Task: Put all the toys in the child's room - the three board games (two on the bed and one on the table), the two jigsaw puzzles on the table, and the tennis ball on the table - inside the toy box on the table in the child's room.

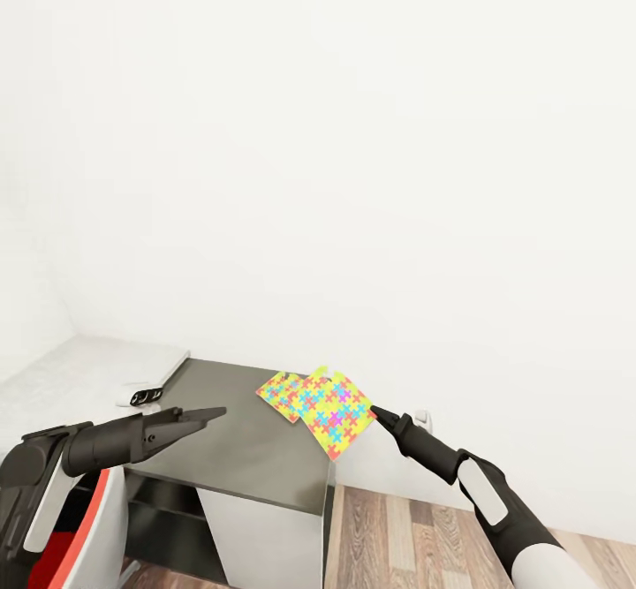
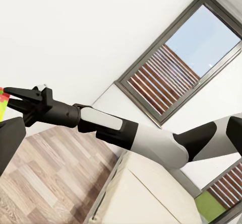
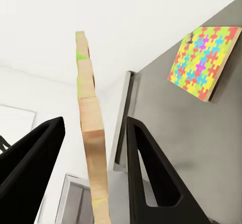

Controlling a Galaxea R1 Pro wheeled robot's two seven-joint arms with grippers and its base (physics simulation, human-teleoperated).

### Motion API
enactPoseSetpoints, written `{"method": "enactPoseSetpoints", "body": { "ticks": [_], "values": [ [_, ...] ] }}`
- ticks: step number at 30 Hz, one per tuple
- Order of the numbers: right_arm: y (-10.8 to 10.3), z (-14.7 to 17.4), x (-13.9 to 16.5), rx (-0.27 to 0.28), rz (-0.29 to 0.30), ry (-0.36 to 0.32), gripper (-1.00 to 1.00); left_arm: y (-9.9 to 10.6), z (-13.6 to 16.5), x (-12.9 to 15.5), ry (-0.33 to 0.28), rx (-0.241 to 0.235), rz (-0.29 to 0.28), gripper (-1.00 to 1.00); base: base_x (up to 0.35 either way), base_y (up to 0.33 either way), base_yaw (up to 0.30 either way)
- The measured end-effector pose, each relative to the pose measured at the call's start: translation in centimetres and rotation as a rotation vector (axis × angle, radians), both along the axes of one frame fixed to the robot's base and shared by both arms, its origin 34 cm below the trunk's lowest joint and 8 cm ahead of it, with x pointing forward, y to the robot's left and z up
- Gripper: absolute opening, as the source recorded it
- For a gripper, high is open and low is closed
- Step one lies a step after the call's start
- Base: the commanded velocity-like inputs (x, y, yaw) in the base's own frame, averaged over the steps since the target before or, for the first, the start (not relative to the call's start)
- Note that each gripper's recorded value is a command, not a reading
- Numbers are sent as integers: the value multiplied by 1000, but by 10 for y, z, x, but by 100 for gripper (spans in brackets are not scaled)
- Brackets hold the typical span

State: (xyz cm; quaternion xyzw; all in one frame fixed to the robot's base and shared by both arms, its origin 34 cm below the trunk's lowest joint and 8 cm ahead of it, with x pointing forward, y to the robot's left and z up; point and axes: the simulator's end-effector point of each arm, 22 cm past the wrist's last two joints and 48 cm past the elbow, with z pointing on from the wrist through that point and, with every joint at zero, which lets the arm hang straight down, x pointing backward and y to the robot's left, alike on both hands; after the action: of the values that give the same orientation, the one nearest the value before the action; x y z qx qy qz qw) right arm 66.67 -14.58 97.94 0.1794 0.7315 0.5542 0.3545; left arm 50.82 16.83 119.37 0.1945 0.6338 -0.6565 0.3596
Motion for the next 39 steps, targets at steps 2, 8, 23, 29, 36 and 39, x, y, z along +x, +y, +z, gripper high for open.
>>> {"method": "enactPoseSetpoints", "body": {
  "ticks": [2, 8, 23, 29, 36, 39],
  "values": [
    [0, 0, 0, 1, 0, 0, -100, 0, 0, 0, -1, 0, 0, 100, 0, 0, 4],
    [0, 1, 0, 1, 0, -2, -100, 1, 1, 0, -7, 3, 1, 100, 0, 0, 112],
    [0, 8, 0, 0, 1, -15, -100, 17, 7, 1, -64, 23, 42, 100, 0, 0, 235],
    [1, 9, 0, 1, 1, -16, -100, 18, 8, 1, -72, 24, 47, 100, 0, 0, 79],
    [1, 9, 0, 0, 1, -17, -100, 18, 8, 1, -73, 24, 48, 100, 0, 0, 2],
    [1, 9, 0, 0, 1, -18, -100, 18, 8, 1, -73, 24, 48, 100, 0, 0, 14]
  ]
}}
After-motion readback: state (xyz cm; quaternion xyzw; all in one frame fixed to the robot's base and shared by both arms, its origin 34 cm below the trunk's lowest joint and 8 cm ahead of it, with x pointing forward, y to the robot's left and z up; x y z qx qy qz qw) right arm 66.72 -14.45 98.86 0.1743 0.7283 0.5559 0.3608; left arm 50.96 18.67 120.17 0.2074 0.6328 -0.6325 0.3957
